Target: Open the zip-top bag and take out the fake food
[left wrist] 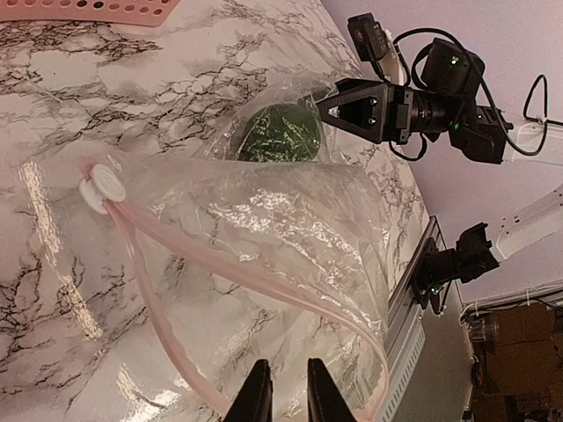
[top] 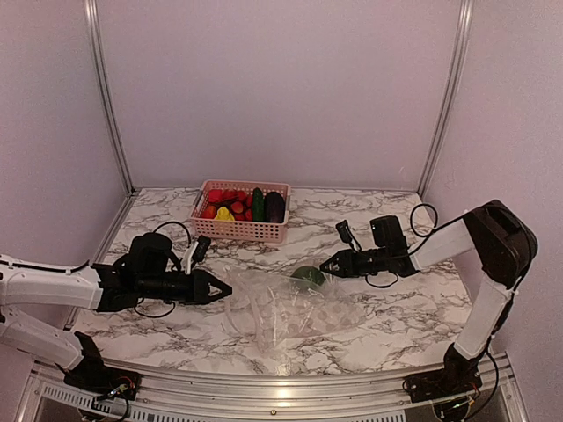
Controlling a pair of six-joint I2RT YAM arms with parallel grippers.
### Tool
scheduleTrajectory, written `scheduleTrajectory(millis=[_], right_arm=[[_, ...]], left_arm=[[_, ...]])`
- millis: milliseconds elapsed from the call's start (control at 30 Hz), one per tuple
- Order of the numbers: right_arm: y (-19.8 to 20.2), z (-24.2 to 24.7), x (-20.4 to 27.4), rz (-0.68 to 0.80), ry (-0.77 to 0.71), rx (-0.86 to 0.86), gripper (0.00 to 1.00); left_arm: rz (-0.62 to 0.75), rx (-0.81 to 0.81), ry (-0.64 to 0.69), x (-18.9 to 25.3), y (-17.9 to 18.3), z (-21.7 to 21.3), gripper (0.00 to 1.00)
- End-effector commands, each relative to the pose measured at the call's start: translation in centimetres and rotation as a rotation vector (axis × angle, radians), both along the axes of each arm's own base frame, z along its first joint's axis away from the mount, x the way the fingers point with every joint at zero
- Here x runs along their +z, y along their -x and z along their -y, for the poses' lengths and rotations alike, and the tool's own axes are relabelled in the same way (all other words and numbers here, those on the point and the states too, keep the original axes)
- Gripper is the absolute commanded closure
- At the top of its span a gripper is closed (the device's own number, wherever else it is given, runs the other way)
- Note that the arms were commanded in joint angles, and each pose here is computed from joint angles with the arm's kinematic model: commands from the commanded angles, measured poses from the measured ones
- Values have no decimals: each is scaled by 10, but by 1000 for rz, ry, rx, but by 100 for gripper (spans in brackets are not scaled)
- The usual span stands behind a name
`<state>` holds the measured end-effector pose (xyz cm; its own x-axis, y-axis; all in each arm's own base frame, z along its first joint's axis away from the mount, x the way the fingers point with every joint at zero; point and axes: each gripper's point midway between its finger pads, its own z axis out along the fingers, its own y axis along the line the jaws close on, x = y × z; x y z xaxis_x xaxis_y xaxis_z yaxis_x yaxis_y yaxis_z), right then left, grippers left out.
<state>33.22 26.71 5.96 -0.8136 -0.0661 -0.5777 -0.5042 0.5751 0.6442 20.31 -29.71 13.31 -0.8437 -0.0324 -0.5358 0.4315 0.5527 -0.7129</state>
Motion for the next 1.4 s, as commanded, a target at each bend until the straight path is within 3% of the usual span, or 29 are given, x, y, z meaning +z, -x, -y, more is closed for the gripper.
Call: scheduleTrajectory(millis=[0, 133, 333, 467, 933, 1367], right_arm=[[3, -5, -4, -7, -18, 15, 65], [6, -8, -6, -11, -15, 21, 71], [14, -13, -14, -28, -8, 39, 93], [20, -20, -21, -41, 3, 61, 100], [63, -54, -51, -95, 57, 207, 100], [101, -76, -45, -116, 2, 374, 100]], left_arm=[[-53, -22, -76, -30, 6, 6, 86], [-53, -44, -48, -37, -1, 25, 86], [-51, -80, -18, -47, -14, 57, 85], [-61, -77, -11, -59, -24, 71, 85], [-88, -71, 5, -100, -47, 101, 75], [-15, -164, 84, -76, -43, 121, 38]])
